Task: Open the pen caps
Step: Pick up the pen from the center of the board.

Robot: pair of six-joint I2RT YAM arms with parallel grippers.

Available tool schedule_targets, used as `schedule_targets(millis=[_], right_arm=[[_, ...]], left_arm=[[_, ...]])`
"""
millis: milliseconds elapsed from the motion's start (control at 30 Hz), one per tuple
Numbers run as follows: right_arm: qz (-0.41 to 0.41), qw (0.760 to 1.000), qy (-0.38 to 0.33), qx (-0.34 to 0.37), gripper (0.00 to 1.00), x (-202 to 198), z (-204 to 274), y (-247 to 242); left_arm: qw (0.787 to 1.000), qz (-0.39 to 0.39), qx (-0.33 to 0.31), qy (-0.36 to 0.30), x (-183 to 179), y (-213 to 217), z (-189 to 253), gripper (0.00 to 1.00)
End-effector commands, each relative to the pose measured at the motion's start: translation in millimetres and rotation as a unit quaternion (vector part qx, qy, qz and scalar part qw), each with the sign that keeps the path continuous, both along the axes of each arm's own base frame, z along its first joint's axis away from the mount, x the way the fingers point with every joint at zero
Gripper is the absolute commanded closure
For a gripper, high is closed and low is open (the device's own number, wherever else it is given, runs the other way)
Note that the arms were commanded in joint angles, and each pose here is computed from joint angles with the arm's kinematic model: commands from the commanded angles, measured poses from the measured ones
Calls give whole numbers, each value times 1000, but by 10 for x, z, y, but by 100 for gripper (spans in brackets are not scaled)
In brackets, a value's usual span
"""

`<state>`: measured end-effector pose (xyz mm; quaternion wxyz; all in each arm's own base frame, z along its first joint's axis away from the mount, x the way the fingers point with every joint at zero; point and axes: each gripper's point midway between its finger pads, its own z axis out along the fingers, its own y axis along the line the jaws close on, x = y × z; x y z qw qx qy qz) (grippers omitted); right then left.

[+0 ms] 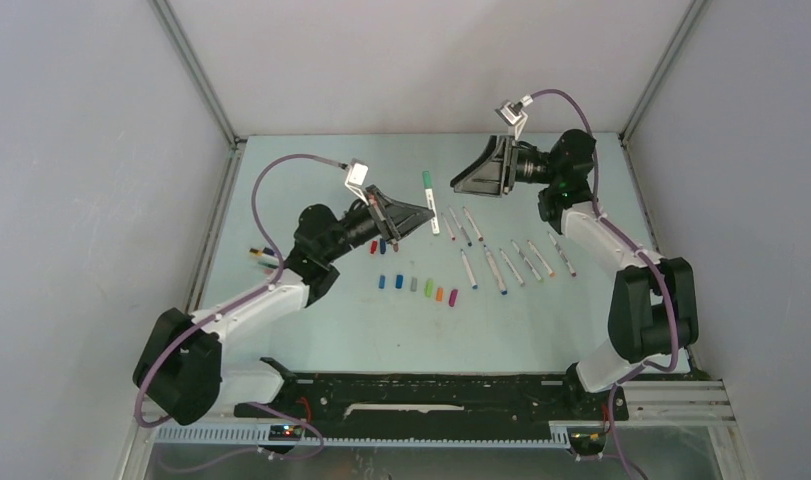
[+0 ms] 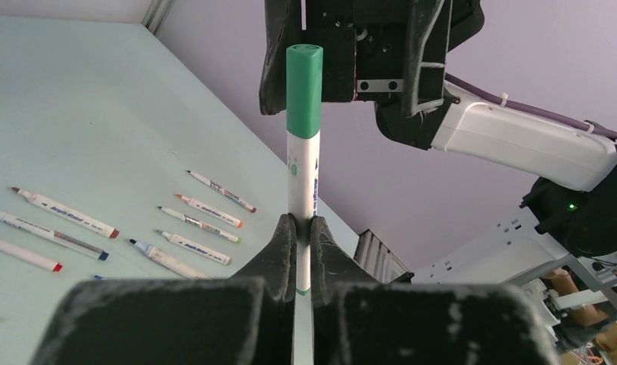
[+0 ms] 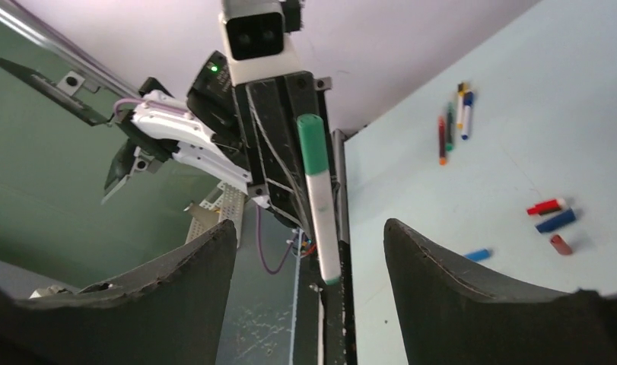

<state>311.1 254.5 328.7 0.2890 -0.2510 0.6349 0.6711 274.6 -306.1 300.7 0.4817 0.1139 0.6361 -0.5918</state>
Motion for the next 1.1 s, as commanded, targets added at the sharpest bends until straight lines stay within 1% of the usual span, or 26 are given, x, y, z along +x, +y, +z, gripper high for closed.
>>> schedule_targets(millis=[0,200,400,500,567,767,800,933,1067], right_arm=[[30,999,-20,27,27,-173,207,98],[48,999,-23,5,29,-330,98,267],[39,999,-15,-6,33,-305,15,290],[40,999,-17,-10,37,-323,-12,311],[43,999,-21,-12,42,-344,-27,328],[47,999,-22,-11,65,-364,-17,338],[47,999,-20,-10,67,-365,-8,342],[50,999,-19,-4,67,-369,39,341],[51,999,-13,5,63,-369,99,336]], left_arm=[[998,14,-26,-61,19,-64,387,100],[997,8,-33,-66,-12,-127,433,100],[997,4,-41,-67,-49,-170,469,100],[997,5,-45,-66,-47,-182,482,100],[997,8,-46,-64,-36,-183,481,100],[997,1,-45,-63,-52,-217,482,99],[997,-1,-45,-63,-60,-224,485,98],[997,-4,-43,-63,-60,-238,474,98],[997,-7,-40,-60,-58,-255,446,98]])
